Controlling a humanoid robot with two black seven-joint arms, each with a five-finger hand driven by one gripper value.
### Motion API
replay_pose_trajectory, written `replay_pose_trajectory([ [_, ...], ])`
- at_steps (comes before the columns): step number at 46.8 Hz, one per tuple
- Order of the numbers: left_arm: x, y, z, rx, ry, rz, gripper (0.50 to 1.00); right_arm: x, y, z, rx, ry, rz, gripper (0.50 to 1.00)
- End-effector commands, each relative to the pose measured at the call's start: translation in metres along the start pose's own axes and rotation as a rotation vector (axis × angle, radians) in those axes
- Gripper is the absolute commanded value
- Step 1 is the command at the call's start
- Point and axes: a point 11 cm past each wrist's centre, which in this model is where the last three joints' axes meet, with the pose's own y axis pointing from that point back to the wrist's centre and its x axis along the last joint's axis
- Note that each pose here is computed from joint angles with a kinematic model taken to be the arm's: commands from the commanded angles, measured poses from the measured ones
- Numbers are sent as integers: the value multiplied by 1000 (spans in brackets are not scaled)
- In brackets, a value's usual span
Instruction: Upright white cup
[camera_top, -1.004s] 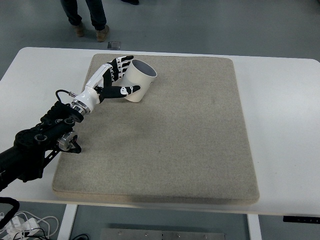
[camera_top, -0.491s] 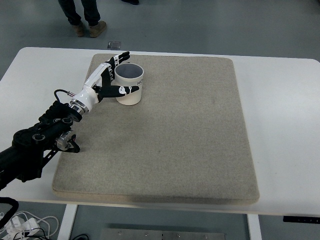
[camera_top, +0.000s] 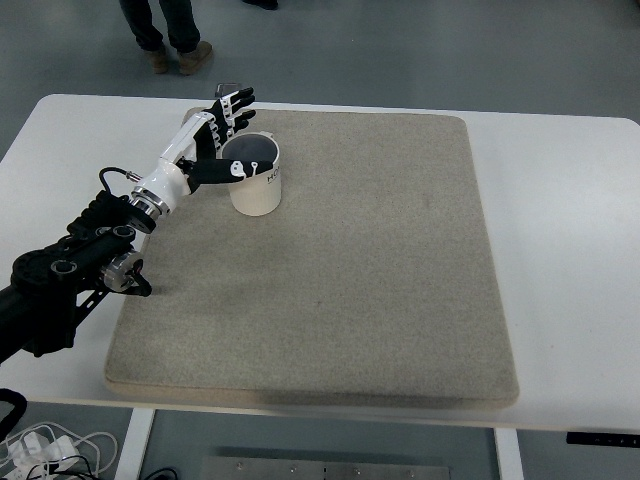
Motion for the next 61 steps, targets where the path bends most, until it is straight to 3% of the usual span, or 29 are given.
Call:
replay_pose_trajectory([
  [1, 3, -1, 6, -16, 7, 6, 994, 0, 0, 0, 0, 0, 1, 952],
  [8, 8, -9, 21, -58, 22, 25, 994, 0, 0, 0, 0, 0, 1, 952],
  [22, 39, -46, 78, -171, 84, 124, 996, 0, 0, 0, 2, 0, 1, 952],
  [32, 68, -53, 87, -190, 152, 243, 996, 0, 0, 0, 2, 0, 1, 952],
  [50, 81, -56, 85, -235, 419, 409, 996, 0, 0, 0, 0, 0, -1, 952],
  [61, 91, -48, 40, 55, 563, 451, 996, 0, 0, 0, 0, 0, 1, 952],
])
